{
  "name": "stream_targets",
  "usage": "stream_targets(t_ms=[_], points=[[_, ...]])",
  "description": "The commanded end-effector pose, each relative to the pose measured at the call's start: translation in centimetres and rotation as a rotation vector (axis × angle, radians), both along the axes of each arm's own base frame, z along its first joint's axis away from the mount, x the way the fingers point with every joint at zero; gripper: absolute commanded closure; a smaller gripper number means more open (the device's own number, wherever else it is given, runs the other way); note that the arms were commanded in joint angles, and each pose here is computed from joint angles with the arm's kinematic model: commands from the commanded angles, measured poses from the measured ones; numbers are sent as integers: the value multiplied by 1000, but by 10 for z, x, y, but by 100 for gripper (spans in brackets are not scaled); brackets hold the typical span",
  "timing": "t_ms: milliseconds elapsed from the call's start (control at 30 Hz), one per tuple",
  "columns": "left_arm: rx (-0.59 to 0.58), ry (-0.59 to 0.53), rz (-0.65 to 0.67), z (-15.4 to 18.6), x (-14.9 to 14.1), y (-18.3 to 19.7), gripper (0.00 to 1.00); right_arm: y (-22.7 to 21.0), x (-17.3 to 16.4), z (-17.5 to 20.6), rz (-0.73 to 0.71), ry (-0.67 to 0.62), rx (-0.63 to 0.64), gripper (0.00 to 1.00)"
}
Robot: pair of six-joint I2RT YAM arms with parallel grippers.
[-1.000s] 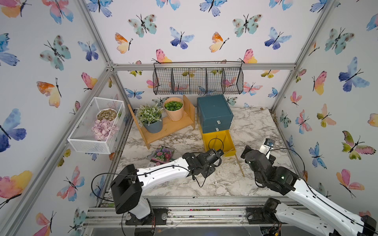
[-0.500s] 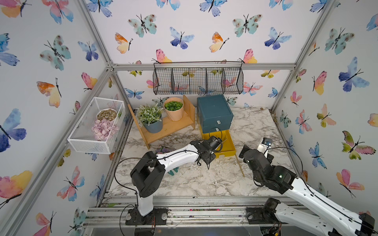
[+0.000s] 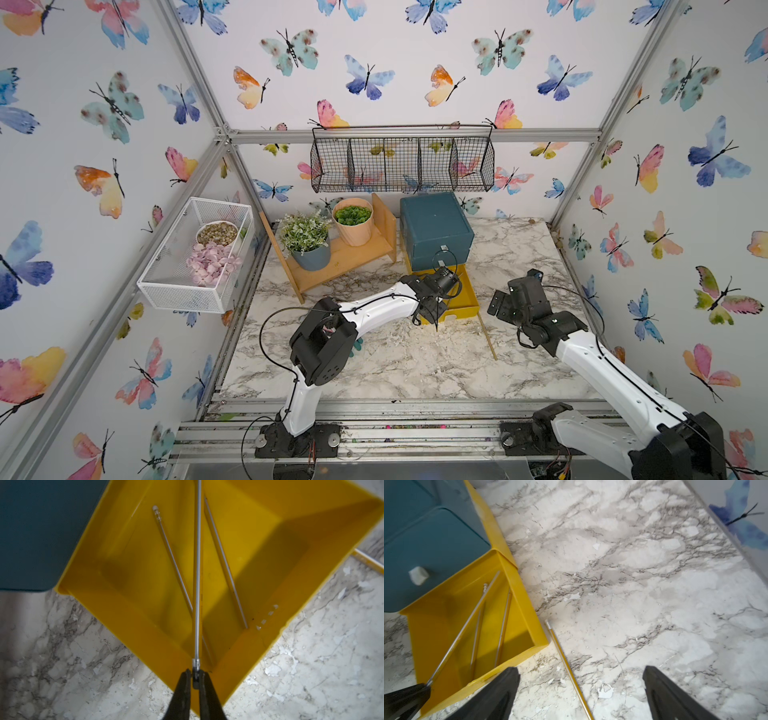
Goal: Please place the pencils in the drawer according to their color
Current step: Place the pencil in the drawer, then adjust the pencil at the center of the board.
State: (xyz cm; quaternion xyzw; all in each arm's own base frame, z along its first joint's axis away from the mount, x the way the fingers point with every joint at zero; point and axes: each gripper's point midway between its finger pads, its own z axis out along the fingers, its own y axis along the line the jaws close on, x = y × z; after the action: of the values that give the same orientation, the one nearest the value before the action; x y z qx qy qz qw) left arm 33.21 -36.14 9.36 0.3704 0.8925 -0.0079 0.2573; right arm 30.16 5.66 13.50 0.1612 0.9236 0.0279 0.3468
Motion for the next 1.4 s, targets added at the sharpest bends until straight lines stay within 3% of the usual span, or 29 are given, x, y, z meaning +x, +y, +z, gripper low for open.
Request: stream_targets(t_ms=[0,167,300,633,933,1367], points=[[19,-22,69,-1,8,7,71,24,-4,-32,164,125,124,3],[-21,-40,98,8,11,5,63,28,-3,-62,198,218,169,12],[-95,-76,121,36,8,8,57,30,-8,-82,204,283,177,19],[-275,-148,186,81,-3,22,40,37,-12,-106,223,338,210,44],[-265,-176,229,80,-2,39,39,41,0,-115,230,340,210,47],[-324,-170,253,88,6,48,39,8,-20,-133,132,476,-10,52]])
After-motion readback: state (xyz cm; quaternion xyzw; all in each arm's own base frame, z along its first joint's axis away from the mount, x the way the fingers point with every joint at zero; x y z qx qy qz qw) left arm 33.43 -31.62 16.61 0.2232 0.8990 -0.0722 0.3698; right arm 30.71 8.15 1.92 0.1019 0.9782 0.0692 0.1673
